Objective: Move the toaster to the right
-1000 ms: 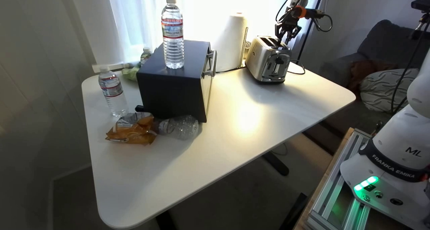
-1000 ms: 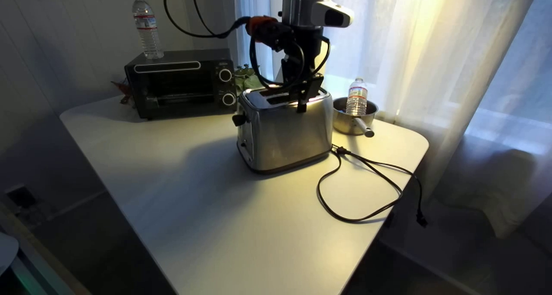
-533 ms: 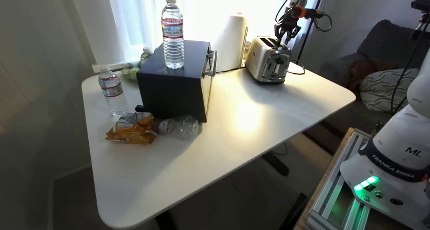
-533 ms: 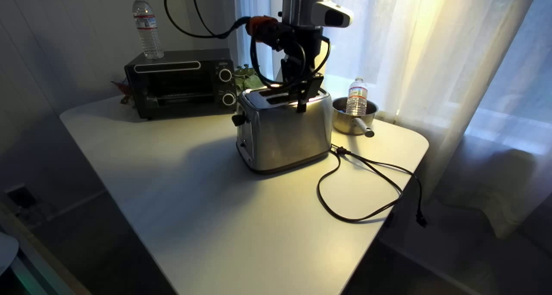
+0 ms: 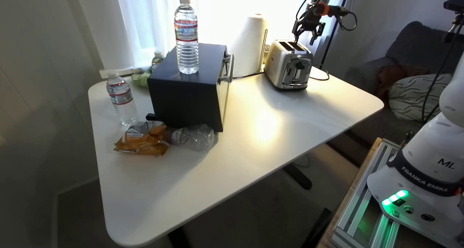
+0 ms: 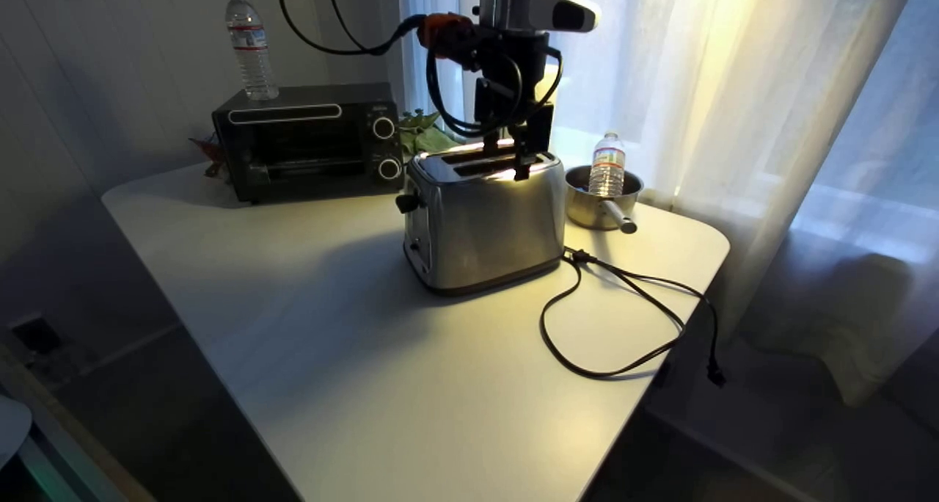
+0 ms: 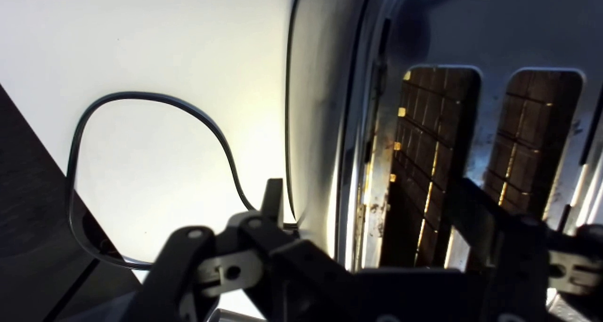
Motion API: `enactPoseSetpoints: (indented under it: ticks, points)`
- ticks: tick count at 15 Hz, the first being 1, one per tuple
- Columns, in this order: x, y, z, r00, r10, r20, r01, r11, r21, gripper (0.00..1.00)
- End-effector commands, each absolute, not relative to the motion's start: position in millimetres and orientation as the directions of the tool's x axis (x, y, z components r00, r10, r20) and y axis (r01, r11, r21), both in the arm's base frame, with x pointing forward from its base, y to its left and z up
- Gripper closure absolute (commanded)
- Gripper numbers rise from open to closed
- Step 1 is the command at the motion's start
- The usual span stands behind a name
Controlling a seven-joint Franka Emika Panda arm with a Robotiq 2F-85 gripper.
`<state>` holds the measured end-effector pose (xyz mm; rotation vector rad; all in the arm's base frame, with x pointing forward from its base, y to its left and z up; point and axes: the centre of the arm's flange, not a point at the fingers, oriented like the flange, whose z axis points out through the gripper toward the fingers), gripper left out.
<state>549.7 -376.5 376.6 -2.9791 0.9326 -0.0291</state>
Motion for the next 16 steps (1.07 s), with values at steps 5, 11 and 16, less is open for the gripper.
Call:
enactPoseSetpoints:
  ticks: [5,11,16]
  points:
    - [510.7,-328.0,402.4,0.827,-0.562,0.022,-0.562,-0.827,-0.017,0.0]
    - [471.0,-255.9,398.4,0.852,-0.514,0.1,-0.52,-0.852,0.051,0.0]
    - [443.6,-210.7,405.0,0.89,-0.405,0.212,-0.431,-0.897,0.097,0.0]
